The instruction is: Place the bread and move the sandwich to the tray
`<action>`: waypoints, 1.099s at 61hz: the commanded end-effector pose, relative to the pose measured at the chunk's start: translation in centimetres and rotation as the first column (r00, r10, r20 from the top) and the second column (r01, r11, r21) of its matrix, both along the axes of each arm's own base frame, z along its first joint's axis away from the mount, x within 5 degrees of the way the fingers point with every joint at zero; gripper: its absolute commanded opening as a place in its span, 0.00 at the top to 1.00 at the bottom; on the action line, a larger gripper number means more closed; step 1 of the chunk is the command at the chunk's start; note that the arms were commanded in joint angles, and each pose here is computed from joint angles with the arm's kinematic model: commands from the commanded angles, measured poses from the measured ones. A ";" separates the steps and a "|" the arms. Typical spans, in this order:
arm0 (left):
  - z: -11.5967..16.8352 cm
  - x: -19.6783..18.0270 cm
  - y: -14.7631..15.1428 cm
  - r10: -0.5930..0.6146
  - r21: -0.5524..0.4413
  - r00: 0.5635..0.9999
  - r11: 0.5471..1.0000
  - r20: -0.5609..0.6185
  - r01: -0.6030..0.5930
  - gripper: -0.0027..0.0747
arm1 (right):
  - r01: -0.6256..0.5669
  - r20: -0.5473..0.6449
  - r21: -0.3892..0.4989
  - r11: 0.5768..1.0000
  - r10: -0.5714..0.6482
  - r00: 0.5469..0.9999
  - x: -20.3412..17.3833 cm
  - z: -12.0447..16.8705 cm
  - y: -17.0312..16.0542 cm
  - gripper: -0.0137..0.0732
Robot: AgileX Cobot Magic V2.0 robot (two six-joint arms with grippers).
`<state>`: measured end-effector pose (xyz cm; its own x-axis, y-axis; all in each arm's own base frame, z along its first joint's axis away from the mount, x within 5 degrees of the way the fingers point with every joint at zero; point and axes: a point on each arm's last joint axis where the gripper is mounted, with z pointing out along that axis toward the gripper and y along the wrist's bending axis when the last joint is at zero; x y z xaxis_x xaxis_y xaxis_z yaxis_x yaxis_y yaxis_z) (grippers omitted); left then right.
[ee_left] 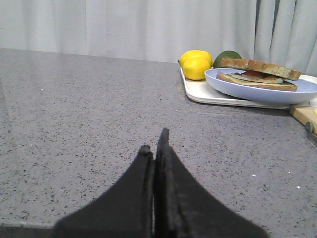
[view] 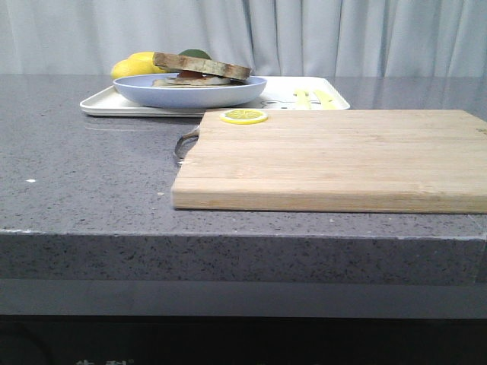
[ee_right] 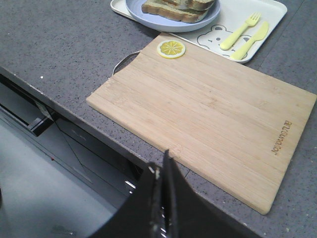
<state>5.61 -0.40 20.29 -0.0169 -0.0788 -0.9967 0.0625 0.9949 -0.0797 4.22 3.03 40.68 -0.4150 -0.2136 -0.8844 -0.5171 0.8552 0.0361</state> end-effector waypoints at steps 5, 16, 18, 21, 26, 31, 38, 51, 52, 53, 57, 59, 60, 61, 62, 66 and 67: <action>0.8 -0.2 0.1 0.013 -0.017 0.995 1.000 0.096 -0.011 0.99 | 0.009 0.077 0.037 0.999 -0.012 0.997 0.2 1.2 0.0 0.92; 0.8 -0.2 0.1 0.013 -0.017 0.995 1.000 0.096 -0.011 0.99 | 0.009 0.077 0.037 0.999 -0.012 0.997 0.2 1.2 0.0 0.92; 0.8 -0.2 0.1 0.013 -0.017 0.995 1.000 0.096 -0.011 0.99 | 0.009 0.077 0.037 0.999 -0.012 0.997 0.2 1.2 0.0 0.92; 0.8 -0.2 0.1 0.013 -0.017 0.995 1.000 0.096 -0.011 0.99 | 0.009 0.077 0.037 0.999 -0.012 0.997 0.2 1.2 0.0 0.92; 0.8 -0.2 0.1 0.013 -0.017 0.995 1.000 0.096 -0.011 0.99 | 0.009 0.077 0.037 0.999 -0.012 0.997 0.2 1.2 0.0 0.92; 0.8 -0.2 0.1 0.013 -0.017 0.995 1.000 0.096 -0.011 0.99 | 0.009 0.077 0.037 0.999 -0.012 0.997 0.2 1.2 0.0 0.92; 0.8 -0.2 0.1 0.013 -0.017 0.995 1.000 0.096 -0.011 0.99 | 0.009 0.077 0.037 0.999 -0.012 0.997 0.2 1.2 0.0 0.92; 0.8 -0.2 0.1 0.013 -0.017 0.995 1.000 0.096 -0.011 0.99 | 0.009 0.081 0.041 0.999 -0.013 0.997 0.1 1.1 0.0 0.92; 0.8 -0.2 0.1 0.013 -0.017 0.995 1.000 0.096 -0.011 0.99 | 0.013 0.084 0.042 0.999 -0.016 0.996 0.0 1.0 -0.1 0.92; 0.8 -0.2 0.1 0.013 -0.017 0.995 1.000 0.096 -0.011 0.99 | 0.018 0.083 0.042 0.999 -0.021 0.996 0.0 0.9 -0.1 0.92; 0.8 -0.2 0.1 0.013 -0.017 0.995 1.000 0.096 -0.011 0.99 | 0.058 0.081 0.049 0.997 -0.062 0.995 -0.1 0.3 -0.3 0.92; 0.8 -0.2 0.1 0.013 -0.017 0.995 1.000 0.096 -0.011 0.99 | 0.090 0.090 0.047 0.995 -0.094 0.992 0.0 -0.1 -0.5 0.92; 0.8 -0.2 0.1 0.013 -0.017 0.995 1.000 0.096 -0.011 0.99 | 0.106 0.098 0.051 0.993 -0.110 0.989 0.0 -0.3 -0.6 0.92; 0.8 -0.2 0.1 0.013 -0.017 0.995 1.000 0.096 -0.011 0.99 | 0.122 0.103 0.051 0.991 -0.127 0.987 0.0 -0.6 -0.7 0.92; 0.8 -0.2 0.1 0.013 -0.017 0.995 1.000 0.096 -0.011 0.99 | 0.144 0.116 0.059 0.988 -0.151 0.982 0.1 -0.8 -0.8 0.92; 0.8 -0.2 0.1 0.013 -0.017 0.995 1.000 0.096 -0.011 0.99 | 0.209 0.149 0.078 0.975 -0.219 0.964 0.3 -2.1 -1.1 0.92; 0.8 -0.2 0.1 0.013 -0.017 0.995 1.000 0.096 -0.011 0.99 | 0.229 0.166 0.089 0.969 -0.241 0.956 0.3 -2.5 -1.2 0.92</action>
